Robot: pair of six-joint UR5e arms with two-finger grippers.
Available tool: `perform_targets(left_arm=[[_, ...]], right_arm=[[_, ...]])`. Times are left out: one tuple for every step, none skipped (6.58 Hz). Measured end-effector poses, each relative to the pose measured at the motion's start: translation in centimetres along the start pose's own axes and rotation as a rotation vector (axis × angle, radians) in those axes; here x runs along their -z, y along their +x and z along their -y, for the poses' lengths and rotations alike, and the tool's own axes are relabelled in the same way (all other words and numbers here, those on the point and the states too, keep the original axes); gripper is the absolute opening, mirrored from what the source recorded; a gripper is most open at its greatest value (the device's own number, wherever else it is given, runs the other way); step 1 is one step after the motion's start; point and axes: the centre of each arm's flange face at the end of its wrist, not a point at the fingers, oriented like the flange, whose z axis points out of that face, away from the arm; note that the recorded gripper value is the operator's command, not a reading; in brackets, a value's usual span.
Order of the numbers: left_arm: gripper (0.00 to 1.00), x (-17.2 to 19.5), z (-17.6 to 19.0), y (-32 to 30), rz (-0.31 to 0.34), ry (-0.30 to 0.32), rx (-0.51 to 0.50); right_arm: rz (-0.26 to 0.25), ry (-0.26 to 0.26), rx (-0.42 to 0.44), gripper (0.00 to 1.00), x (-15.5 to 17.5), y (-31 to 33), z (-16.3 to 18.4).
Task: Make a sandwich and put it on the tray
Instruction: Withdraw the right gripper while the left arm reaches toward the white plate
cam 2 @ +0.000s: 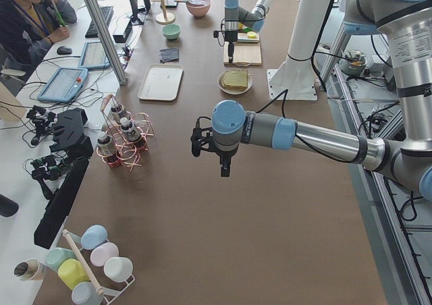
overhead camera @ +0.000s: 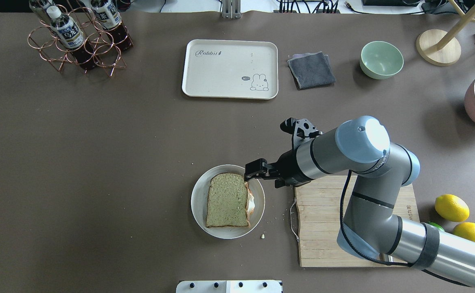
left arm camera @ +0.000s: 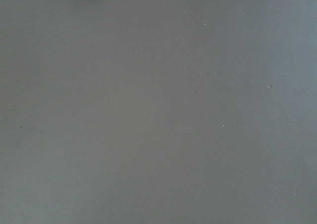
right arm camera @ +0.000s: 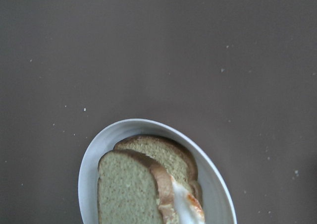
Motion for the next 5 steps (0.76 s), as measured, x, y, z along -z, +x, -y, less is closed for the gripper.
perform_targets(left_arm=[[0.98, -1.7, 0.1, 3.3, -0.039, -0.002, 0.014], [0.98, -3.9, 0.1, 6.9, -0.069, -0.019, 0.024], [0.98, -6.7, 0.5, 11.4, -0.078, -0.034, 0.024], [0.98, -9.4, 0.9, 15.8, -0.072, -0.031, 0.028], [0.98, -11.9, 1.0, 20.2, -0.072, -0.026, 0.039]], right_arm=[[-0.004, -0.009, -0.020, 1.00, 2.4, 1.6, 2.2], [-0.009, -0.017, -0.029, 1.00, 4.6, 3.3, 4.0], [-0.019, -0.027, -0.014, 1.00, 7.1, 5.7, 5.8], [-0.034, -0.031, 0.008, 1.00, 9.1, 8.6, 7.0], [-0.052, -0.027, 0.027, 1.00, 11.0, 11.5, 7.8]])
